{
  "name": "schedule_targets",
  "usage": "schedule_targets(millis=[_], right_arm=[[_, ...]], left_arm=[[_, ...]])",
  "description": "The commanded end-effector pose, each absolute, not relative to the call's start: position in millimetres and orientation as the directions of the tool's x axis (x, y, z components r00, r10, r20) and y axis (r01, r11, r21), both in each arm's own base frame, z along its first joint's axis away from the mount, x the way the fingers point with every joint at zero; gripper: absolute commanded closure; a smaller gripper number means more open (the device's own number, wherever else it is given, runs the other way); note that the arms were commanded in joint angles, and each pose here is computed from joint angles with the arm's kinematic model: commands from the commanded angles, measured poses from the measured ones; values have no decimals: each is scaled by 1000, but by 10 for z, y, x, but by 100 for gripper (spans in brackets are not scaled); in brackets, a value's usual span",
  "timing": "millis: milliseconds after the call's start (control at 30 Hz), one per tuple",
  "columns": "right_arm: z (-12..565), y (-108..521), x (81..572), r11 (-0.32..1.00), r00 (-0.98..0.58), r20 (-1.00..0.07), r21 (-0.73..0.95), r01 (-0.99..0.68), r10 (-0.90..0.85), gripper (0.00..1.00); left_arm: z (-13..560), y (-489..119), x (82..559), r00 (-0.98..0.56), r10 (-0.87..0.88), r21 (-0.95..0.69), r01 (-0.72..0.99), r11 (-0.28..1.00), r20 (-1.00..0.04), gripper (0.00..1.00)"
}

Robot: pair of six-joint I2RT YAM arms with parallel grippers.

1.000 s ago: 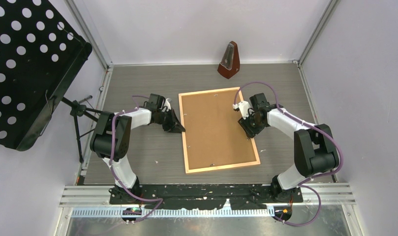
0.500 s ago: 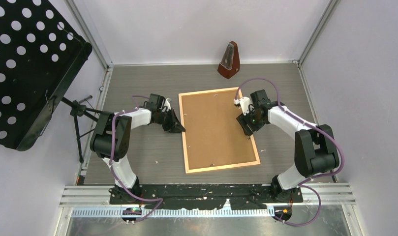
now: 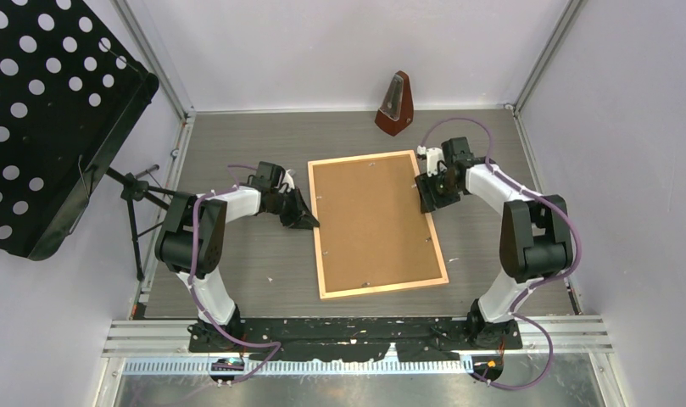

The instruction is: Put the photo into the frame

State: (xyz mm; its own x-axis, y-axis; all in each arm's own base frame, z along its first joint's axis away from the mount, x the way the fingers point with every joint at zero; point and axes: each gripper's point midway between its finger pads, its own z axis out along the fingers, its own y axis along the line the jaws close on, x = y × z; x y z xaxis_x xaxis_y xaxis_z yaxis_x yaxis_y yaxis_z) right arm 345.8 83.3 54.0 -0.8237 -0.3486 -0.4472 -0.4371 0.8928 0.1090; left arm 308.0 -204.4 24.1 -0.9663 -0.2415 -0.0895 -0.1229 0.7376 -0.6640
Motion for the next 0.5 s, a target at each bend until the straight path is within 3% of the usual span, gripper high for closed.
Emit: schedule_targets(millis=[0,333,467], right_arm=[[596,927,3626,896,-821,-481,147,-420,-306,44],[455,946,3715,898,-839,-459,168,-406,-293,49],[421,924,3737,901,-843,-456,172,-398,-285,53]], left_arm=[[-287,-1777,2780,-966,-257,-515,-220,828,-2,100],[-287,-1770,2782,-966,-259,-511,-225,830,4,99],[-283,-1770,2791,-966,-259,-510,-224,831,4,90]])
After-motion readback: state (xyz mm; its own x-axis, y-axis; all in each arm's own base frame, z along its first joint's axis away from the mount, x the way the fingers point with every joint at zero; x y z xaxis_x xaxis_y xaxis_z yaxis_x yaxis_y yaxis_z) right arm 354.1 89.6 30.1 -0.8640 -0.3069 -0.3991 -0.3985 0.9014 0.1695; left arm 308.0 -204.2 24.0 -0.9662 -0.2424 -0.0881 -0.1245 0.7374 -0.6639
